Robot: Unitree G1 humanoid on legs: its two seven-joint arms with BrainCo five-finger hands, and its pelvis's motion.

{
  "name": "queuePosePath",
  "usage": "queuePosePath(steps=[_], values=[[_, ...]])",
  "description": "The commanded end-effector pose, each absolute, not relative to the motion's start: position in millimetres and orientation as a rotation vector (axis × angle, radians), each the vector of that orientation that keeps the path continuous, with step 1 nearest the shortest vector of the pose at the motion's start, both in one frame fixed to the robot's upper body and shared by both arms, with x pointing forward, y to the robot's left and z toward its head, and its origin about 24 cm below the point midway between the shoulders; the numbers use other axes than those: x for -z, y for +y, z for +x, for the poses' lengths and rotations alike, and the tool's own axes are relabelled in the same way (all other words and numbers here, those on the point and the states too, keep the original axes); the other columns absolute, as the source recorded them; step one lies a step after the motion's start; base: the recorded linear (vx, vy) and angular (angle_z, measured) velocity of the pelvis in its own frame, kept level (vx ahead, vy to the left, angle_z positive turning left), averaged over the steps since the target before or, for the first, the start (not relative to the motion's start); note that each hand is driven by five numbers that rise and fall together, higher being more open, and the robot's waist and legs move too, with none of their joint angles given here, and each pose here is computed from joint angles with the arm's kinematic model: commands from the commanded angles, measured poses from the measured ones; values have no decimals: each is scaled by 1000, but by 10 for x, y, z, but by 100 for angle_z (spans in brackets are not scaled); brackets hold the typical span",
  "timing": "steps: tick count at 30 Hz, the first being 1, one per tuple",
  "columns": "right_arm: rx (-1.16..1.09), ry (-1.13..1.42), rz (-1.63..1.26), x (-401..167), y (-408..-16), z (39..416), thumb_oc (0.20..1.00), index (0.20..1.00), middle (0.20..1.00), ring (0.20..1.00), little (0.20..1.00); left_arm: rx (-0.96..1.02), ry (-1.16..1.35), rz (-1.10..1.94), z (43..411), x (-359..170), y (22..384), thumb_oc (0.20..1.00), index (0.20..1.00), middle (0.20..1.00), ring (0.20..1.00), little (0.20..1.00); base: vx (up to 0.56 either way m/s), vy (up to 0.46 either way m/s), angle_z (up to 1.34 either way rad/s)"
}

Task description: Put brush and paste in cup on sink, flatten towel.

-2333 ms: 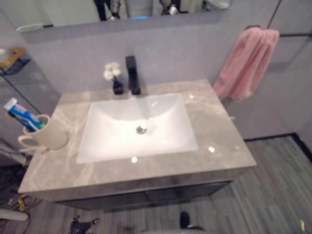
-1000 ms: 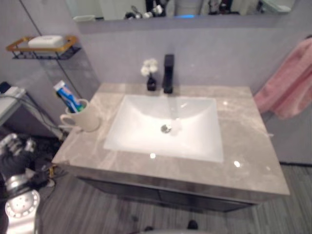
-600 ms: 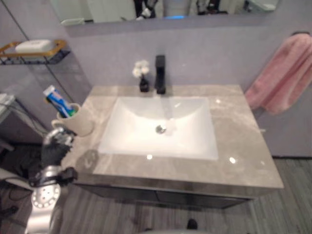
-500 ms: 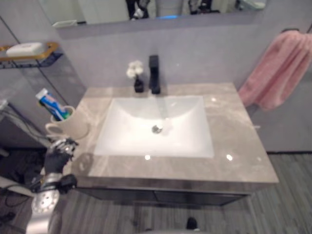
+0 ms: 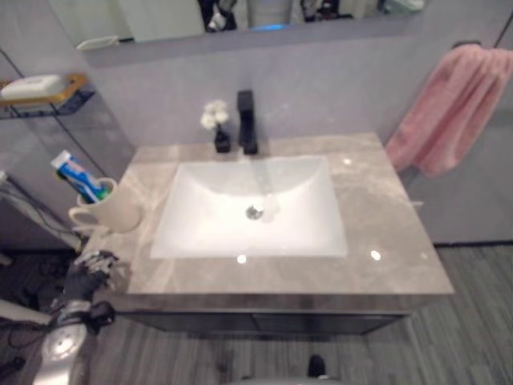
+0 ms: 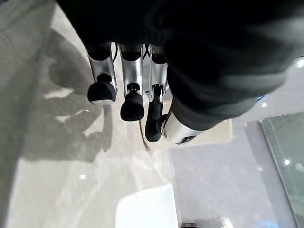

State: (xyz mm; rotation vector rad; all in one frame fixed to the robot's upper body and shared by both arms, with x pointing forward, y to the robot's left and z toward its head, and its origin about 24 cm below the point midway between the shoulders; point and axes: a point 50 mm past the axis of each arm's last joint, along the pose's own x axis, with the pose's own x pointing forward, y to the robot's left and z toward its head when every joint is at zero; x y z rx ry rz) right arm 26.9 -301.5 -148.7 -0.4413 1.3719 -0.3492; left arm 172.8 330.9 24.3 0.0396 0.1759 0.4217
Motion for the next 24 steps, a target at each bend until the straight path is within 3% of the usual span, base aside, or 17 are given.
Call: queuePosePath(steps=[1,24], values=[[356,1354,-446,1472,-3043,372,1000,1000,1000,1000,1000,-468,38,116,1827,-626,3566,200,200,200,200,200,0,0,0],[334,1344,-471,1467,-3039,377,1000,1000,1000,1000,1000,-521,12,183,2074,-763,3709,200,200,200,200,200,5,1,-2]])
